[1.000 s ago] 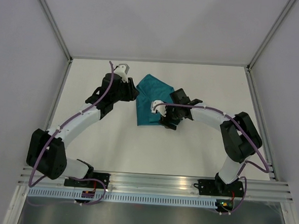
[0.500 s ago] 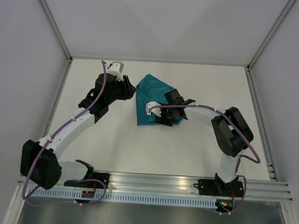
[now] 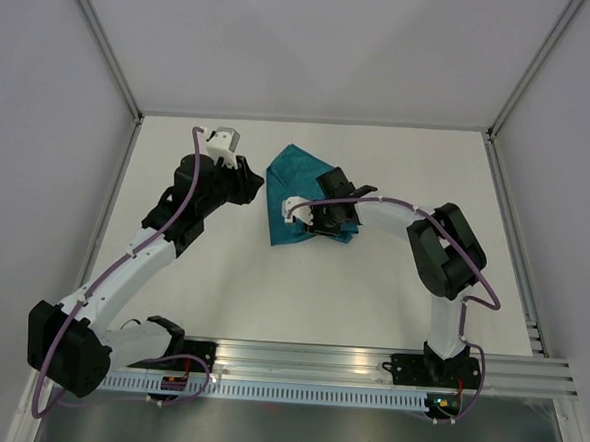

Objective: Fold the napkin, place the utensils inside, and roll it up
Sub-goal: Roll the napkin with the utensil

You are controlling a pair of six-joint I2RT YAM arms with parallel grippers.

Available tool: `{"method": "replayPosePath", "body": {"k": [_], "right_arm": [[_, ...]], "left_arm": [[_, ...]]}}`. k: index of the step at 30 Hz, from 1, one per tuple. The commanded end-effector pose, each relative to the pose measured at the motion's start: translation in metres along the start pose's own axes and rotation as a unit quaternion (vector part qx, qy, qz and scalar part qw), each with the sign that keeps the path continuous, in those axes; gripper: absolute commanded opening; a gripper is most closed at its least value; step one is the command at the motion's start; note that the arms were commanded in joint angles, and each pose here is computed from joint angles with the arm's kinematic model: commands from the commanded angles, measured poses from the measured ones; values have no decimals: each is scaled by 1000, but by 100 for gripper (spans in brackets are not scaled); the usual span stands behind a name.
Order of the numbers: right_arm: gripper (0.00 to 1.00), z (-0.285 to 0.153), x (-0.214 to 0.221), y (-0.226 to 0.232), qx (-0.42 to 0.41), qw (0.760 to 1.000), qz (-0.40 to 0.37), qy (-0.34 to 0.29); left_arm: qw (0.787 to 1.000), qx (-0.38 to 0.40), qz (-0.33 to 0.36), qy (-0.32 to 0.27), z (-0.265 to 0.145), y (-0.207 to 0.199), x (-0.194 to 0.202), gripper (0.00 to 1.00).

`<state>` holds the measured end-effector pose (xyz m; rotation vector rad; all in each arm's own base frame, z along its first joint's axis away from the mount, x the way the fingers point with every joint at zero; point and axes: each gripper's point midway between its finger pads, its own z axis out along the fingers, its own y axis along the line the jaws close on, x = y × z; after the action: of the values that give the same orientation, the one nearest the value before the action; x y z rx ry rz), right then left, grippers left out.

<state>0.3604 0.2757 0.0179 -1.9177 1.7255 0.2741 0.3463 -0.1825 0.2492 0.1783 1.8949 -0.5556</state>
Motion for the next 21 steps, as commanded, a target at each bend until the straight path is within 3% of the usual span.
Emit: {"method": "replayPosePath", "body": {"k": [1, 7, 15, 21], "right_arm": [[39, 14, 30, 35, -71, 996, 13, 51], [31, 15, 34, 49, -110, 992, 31, 62], [22, 19, 41, 61, -163, 982, 65, 75], [18, 20, 40, 64, -198, 973, 88, 74]], "left_arm": [[998, 31, 32, -39, -10, -10, -16, 35], [994, 58, 56, -73, -15, -23, -30, 22], [972, 91, 135, -171, -44, -52, -62, 2], [940, 126, 203, -244, -70, -80, -79, 2]]}}
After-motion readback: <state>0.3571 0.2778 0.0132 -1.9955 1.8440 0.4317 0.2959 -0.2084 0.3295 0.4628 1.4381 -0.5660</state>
